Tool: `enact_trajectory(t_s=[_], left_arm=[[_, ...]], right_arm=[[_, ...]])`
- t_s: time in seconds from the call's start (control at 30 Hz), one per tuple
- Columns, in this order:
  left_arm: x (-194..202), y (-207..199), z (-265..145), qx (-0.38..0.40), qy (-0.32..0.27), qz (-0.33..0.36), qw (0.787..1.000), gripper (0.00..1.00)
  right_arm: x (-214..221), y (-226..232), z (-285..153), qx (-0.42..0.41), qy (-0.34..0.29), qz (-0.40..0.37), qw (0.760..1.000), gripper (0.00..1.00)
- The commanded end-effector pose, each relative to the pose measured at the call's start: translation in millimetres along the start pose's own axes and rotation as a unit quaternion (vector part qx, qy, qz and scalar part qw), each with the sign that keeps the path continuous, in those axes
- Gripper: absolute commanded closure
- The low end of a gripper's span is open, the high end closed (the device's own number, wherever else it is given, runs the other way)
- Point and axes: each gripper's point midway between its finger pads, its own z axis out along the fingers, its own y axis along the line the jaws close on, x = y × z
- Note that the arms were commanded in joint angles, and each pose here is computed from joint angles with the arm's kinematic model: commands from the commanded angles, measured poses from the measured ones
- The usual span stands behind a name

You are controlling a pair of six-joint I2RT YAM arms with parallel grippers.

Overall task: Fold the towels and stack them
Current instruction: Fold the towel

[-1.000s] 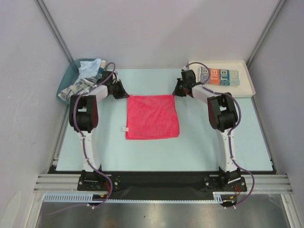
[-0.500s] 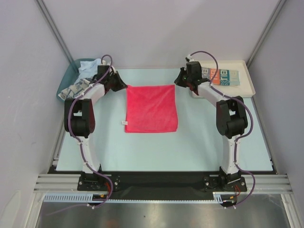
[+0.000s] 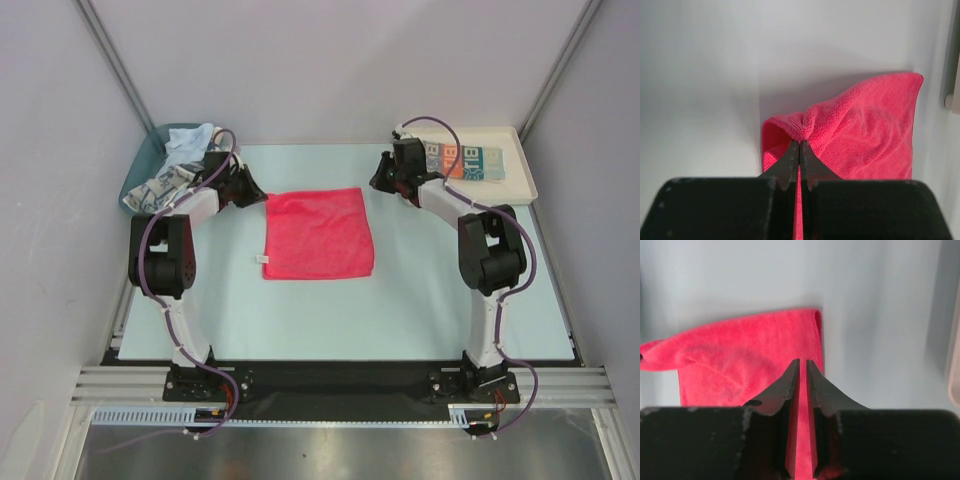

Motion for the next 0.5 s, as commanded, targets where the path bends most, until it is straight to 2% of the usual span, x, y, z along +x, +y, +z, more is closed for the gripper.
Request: enact_trajectory(t_s=[0.0,0.07,0.23,0.47], left_arm=[[-23.0,-17.4,-10.5,0.014,-0.027,0.019,0.999,1.0],[-23.9,-18.0,-9.1,0.015,-0.025,0.018,0.999,1.0],[-25.3,-16.6,-4.5,0.014,-0.025,0.017,0.999,1.0],[-24.6,-13.8,0.4,0.011,-0.019,0.02,1.0,1.0]], right_arm=[[-22.6,22.2,9.6,-0.025,-0.021,-0.011,0.999,0.84],[-10.2,15.6,27.8,-0.021,-0.004,-0.009,1.0,0.78],[-12.2,20.4,51.2,-0.026,0.003,-0.007,1.0,0.65],[0.6,11.4,68.5,-0.003,0.023,-0.003,1.0,0.6]])
